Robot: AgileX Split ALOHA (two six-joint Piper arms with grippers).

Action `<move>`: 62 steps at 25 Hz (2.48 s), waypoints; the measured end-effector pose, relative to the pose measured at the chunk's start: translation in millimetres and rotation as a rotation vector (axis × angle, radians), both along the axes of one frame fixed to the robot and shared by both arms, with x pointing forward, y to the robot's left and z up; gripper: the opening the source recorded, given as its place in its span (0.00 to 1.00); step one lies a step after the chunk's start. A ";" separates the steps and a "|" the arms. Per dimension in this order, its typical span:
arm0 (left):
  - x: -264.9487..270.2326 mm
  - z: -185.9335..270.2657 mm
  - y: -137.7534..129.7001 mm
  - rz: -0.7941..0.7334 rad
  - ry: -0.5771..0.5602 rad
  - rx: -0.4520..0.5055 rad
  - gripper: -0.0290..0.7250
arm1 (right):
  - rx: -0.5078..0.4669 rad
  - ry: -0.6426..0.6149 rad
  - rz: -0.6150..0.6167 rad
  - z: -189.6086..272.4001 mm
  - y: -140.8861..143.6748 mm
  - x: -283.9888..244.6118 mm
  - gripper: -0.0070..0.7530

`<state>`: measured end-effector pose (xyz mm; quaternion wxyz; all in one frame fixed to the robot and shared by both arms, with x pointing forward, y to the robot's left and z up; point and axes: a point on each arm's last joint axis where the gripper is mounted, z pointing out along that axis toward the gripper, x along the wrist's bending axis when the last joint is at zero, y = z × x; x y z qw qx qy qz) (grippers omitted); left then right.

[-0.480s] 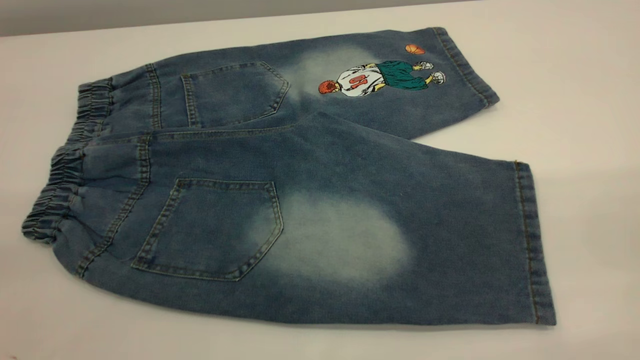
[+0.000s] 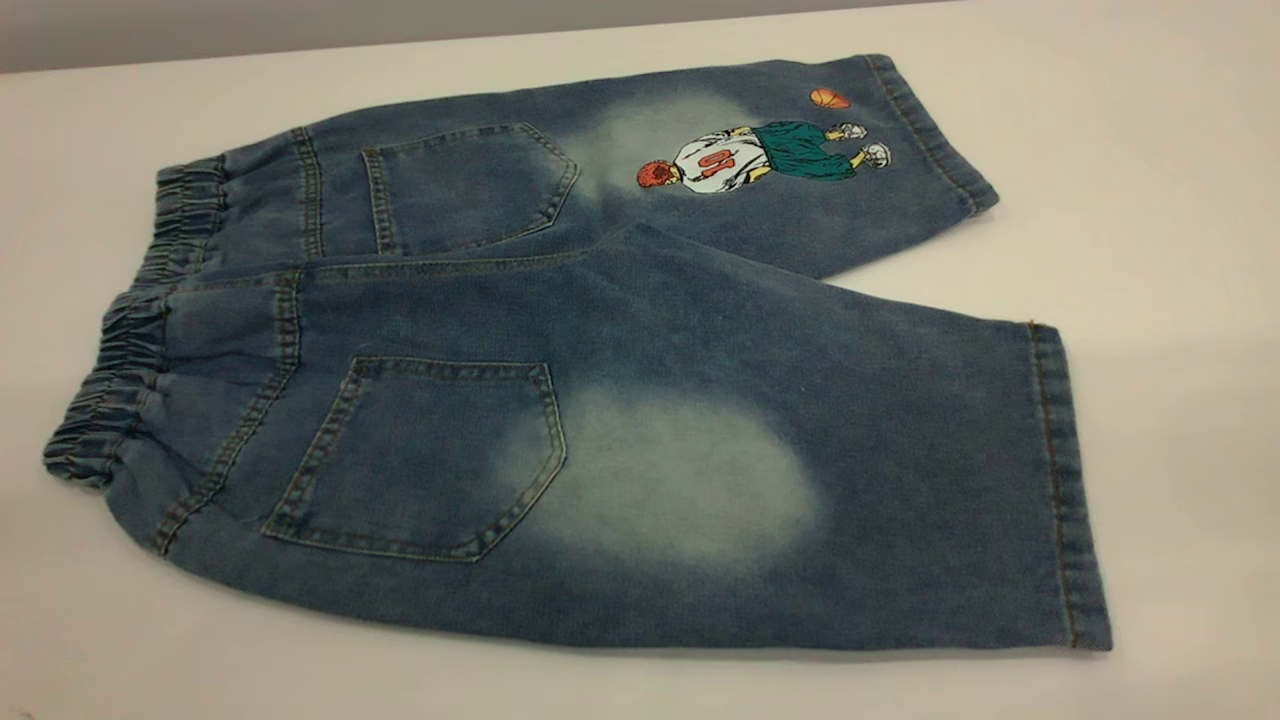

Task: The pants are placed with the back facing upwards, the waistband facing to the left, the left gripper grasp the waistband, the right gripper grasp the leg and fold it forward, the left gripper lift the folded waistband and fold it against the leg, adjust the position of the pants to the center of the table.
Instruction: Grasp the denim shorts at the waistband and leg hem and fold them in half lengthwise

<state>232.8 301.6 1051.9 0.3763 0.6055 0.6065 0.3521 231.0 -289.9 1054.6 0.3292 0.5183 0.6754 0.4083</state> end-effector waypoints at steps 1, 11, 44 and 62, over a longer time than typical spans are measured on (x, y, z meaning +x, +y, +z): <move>0.0 0.0 0.0 0.000 0.000 0.000 0.72 | 0.000 0.000 0.000 0.0 0.0 0.0 0.51; 0.0 0.0 0.0 0.000 0.000 0.000 0.72 | 0.000 0.000 0.000 0.0 0.0 0.0 0.51; 0.0 0.0 0.0 0.000 0.000 0.000 0.72 | 0.000 0.000 0.000 0.0 0.0 0.0 0.51; 76.8 72.7 -2.5 0.053 -0.058 -0.109 0.71 | 0.059 0.050 0.047 35.7 13.9 61.8 0.51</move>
